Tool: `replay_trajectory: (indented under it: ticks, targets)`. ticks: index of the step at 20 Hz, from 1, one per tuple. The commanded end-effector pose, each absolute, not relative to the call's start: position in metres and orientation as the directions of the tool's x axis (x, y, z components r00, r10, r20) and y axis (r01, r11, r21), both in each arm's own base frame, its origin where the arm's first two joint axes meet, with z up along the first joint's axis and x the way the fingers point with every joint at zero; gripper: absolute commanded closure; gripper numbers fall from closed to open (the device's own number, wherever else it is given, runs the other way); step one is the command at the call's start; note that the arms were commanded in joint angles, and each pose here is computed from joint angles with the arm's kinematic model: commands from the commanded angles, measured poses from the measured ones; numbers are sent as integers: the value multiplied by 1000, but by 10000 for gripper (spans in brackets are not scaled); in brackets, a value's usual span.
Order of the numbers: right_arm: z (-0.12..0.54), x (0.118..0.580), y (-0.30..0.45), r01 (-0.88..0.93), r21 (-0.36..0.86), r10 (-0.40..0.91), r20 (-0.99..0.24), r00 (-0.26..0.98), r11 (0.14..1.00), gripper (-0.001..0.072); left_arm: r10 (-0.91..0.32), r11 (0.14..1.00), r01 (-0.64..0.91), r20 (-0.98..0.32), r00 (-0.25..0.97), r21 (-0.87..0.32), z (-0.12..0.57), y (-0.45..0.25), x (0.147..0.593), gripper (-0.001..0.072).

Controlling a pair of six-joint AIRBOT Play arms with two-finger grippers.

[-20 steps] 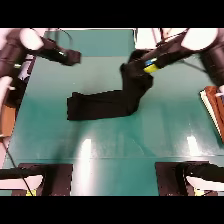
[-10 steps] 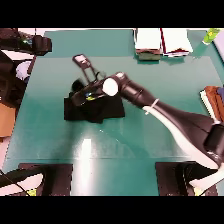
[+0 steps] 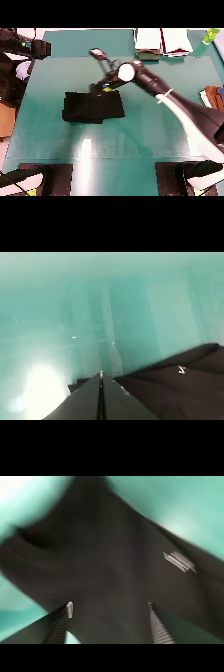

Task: Fold the shirts.

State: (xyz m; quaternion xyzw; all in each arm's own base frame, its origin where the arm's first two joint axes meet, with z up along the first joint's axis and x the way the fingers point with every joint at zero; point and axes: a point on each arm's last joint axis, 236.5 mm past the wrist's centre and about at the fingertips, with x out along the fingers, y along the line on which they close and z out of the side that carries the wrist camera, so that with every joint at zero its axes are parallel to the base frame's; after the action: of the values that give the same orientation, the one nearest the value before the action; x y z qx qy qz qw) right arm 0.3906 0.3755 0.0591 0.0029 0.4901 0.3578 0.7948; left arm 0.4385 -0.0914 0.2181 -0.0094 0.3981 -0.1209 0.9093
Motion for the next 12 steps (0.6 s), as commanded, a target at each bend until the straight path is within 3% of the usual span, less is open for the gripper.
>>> replay_trajectory:
  ticks: [1, 2, 6, 12]
  targets:
    - [17, 389, 267, -383, 356, 448, -874, 187, 853, 27, -249, 965, 225, -733, 633, -133, 216, -96, 433, 679]
    - [6, 388, 248, -324, 375, 444, -880, 170, 868, -8, -263, 962, 231, -729, 632, -147, 217, -100, 433, 679]
    - [-26, 380, 235, -145, 504, 518, -851, 85, 851, -8, -313, 948, 251, -704, 637, -195, 222, -112, 434, 679]
    - [-64, 379, 287, -204, 503, 512, -859, -12, 840, 0, -314, 948, 252, -718, 621, -196, 219, -112, 431, 679]
